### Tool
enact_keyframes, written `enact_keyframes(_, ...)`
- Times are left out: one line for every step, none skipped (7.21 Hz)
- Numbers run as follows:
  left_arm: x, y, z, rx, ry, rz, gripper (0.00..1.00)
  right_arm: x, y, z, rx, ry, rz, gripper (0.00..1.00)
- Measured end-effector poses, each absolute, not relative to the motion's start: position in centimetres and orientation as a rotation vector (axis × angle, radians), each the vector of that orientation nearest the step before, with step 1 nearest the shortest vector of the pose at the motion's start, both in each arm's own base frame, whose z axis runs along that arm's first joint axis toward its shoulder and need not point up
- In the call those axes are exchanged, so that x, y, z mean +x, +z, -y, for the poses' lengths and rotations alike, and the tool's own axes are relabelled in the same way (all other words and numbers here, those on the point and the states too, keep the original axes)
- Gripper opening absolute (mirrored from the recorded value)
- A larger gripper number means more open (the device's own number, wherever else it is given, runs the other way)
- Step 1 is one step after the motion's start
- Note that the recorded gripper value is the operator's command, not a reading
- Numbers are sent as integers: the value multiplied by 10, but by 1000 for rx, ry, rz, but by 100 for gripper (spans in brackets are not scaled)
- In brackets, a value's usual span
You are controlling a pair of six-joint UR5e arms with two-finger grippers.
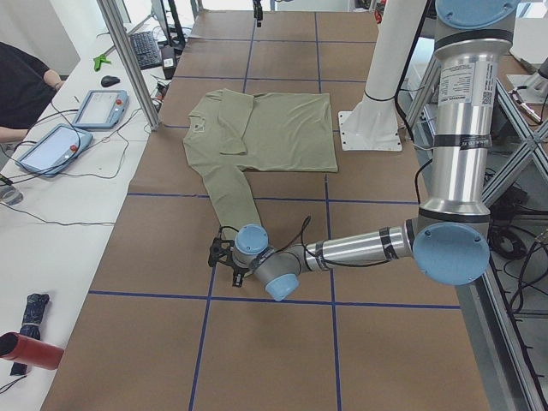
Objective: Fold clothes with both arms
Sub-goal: 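Lower the left gripper and grasp the cuff of the other sleeve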
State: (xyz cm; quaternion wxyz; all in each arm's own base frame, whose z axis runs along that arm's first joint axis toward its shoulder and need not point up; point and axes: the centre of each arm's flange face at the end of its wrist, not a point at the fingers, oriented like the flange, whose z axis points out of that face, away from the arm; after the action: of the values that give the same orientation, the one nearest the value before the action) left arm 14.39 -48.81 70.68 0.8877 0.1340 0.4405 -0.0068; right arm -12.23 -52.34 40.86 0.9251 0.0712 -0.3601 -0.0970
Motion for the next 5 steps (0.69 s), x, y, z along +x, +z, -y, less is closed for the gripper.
enact_keyframes(148,707,490,275,-8,-917,69,-122,409,523,146,-197,739,100)
enact_keyframes(152,707,489,270,-1,-920,69,-122,410,522,144,-196,738,100)
enact_keyframes(155,707,488,267,6,-922,69,-121,411,522,142,-195,737,100)
enact_keyframes(157,707,488,266,11,-924,69,-121,412,521,140,-194,736,100)
enact_keyframes(158,707,487,265,16,-924,69,-121,413,521,139,-194,735,100)
